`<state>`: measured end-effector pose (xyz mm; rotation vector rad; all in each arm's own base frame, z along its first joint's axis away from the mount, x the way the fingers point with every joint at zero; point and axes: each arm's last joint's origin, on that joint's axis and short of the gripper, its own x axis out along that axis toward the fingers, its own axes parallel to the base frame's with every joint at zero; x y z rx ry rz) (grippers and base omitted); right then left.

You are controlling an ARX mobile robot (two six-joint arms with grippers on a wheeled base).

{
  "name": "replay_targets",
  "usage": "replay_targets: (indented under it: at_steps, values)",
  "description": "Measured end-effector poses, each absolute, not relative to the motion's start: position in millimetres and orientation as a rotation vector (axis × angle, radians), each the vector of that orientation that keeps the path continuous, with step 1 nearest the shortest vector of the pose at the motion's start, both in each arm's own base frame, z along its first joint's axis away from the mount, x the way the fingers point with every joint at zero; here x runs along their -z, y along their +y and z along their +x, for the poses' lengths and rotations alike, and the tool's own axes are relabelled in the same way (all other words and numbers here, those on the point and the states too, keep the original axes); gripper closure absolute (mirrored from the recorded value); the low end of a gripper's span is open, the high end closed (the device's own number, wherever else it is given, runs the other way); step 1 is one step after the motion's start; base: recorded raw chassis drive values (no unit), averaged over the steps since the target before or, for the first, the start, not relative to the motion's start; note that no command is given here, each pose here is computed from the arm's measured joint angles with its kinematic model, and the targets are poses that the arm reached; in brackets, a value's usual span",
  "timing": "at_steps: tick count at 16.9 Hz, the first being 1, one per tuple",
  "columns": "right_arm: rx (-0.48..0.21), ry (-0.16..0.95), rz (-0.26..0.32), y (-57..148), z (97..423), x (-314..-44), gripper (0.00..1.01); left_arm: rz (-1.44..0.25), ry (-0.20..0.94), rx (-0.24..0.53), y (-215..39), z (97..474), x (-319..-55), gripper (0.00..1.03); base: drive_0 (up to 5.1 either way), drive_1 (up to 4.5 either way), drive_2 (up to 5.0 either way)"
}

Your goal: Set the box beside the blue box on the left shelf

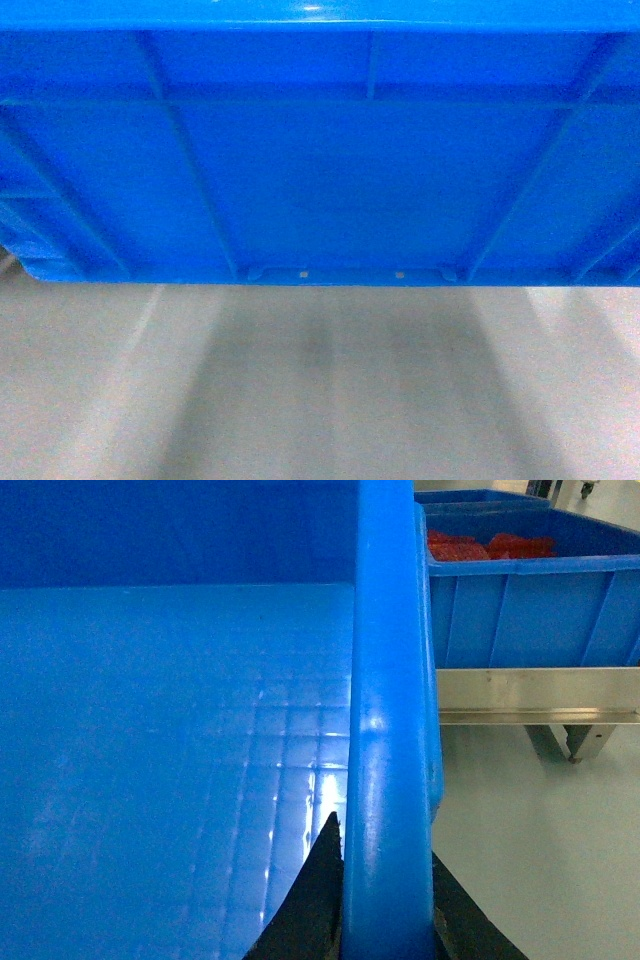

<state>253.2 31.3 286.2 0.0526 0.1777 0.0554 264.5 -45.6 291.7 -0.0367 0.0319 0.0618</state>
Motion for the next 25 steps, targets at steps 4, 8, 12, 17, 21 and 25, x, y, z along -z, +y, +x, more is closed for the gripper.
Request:
replay_targets:
  at_steps: [4, 8, 12, 17, 21, 25]
  values:
    - [-0.055, 0.176, 0.053, 31.3, 253.2, -286.3, 0.93, -0.037, 0.032, -0.062, -45.6, 264.5, -291.7, 0.92, 0.0, 0.00, 0.0]
    - [-0.056, 0.170, 0.053, 31.2, 252.8, -287.2, 0.93, -0.038, 0.025, -0.062, -45.5, 263.9, -292.9, 0.92, 0.1, 4.38, -4.3]
    - [-0.055, 0.177, 0.053, 31.2, 252.8, -286.5, 0.93, -0.037, 0.029, -0.062, -45.5, 263.9, -292.4, 0.92, 0.1, 4.45, -4.2]
    - [-0.056, 0.173, 0.053, 31.2, 252.9, -286.8, 0.93, -0.037, 0.029, -0.062, -45.5, 263.9, -292.4, 0.92, 0.1, 4.45, -4.2]
    - [-0.055, 0.175, 0.053, 31.2, 252.8, -286.7, 0.93, -0.038, 0.027, -0.061, -45.6, 264.0, -292.6, 0.92, 0.1, 4.45, -4.2]
    - [-0.056, 0.174, 0.053, 31.2, 252.9, -286.8, 0.93, -0.037, 0.029, -0.062, -45.5, 264.0, -292.4, 0.92, 0.1, 4.40, -4.3]
